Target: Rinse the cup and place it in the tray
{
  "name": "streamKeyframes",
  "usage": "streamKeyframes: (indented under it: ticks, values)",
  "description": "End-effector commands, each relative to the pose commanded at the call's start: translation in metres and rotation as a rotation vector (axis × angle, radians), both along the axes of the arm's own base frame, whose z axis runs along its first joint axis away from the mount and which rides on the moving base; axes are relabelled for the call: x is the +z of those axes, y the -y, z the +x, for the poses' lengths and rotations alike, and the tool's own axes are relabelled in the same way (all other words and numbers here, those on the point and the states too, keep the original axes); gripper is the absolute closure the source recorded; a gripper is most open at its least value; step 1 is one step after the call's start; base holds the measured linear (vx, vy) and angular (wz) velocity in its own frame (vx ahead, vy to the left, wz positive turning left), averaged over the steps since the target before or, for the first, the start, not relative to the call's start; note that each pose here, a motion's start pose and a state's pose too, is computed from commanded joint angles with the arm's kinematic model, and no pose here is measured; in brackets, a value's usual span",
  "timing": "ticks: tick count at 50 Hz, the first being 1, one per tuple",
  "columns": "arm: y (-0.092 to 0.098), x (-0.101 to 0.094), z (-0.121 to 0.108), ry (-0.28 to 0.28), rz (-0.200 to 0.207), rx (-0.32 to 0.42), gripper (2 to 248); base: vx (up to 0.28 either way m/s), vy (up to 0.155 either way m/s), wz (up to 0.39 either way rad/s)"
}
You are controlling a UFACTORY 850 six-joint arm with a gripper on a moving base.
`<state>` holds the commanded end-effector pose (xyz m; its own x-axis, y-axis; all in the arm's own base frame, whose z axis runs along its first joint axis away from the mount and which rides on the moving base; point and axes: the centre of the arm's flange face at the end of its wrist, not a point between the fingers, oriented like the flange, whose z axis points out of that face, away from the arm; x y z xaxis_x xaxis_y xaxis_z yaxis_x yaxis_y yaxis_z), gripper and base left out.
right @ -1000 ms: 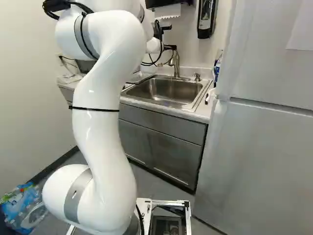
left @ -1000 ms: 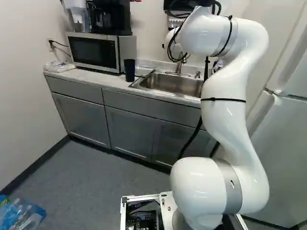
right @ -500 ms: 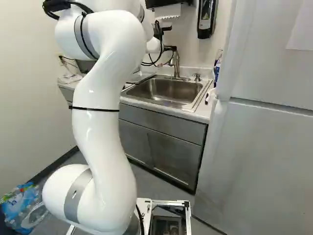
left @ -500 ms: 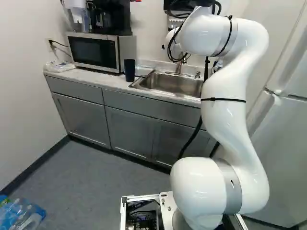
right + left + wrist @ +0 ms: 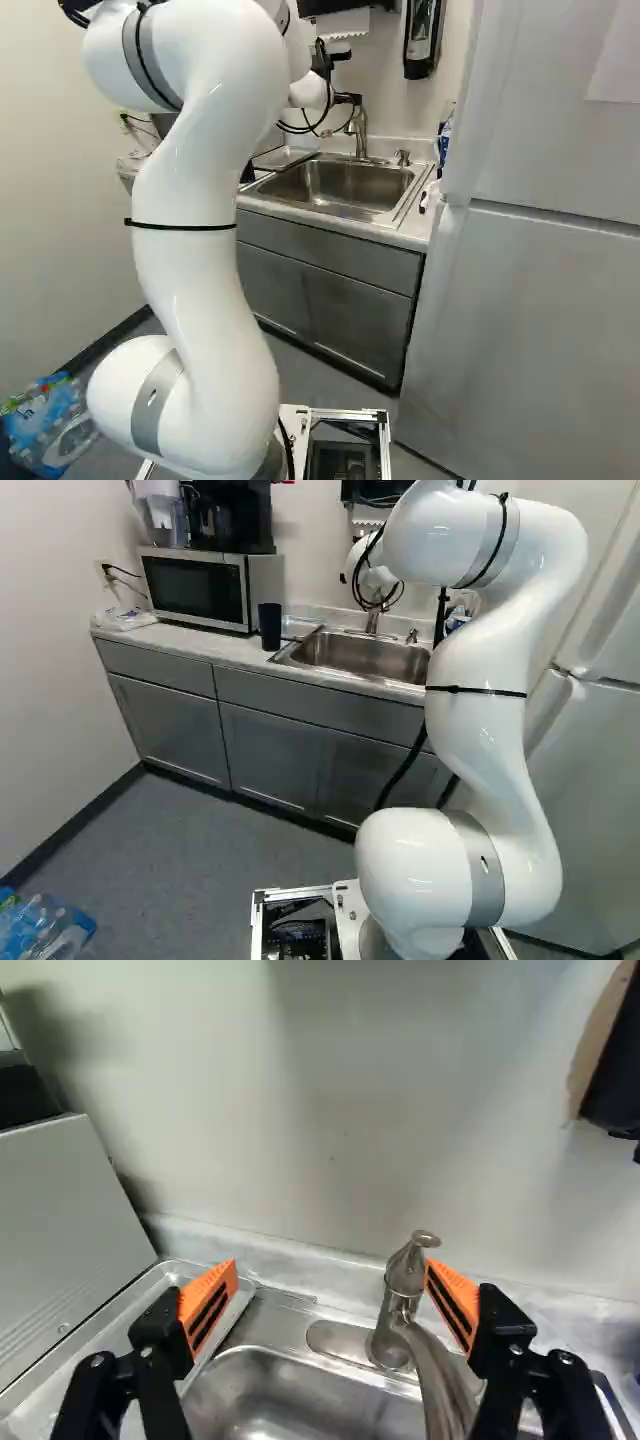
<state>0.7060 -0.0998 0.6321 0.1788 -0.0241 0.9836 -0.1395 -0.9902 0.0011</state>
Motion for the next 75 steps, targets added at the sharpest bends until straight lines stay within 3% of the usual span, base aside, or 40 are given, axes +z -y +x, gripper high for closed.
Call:
streamKeyframes:
  ticks: [21, 34, 75]
  values:
    - [0.012, 0.004, -0.039, -0.025, 0.004, -0.026, 3, 0.0, 0.0, 0.0]
    - [0.022, 0.002, -0.064, -0.083, 0.014, -0.047, 3, 0.0, 0.0, 0.0]
    - [0.029, -0.023, -0.159, -0.479, 0.09, -0.09, 3, 0.0, 0.0, 0.0]
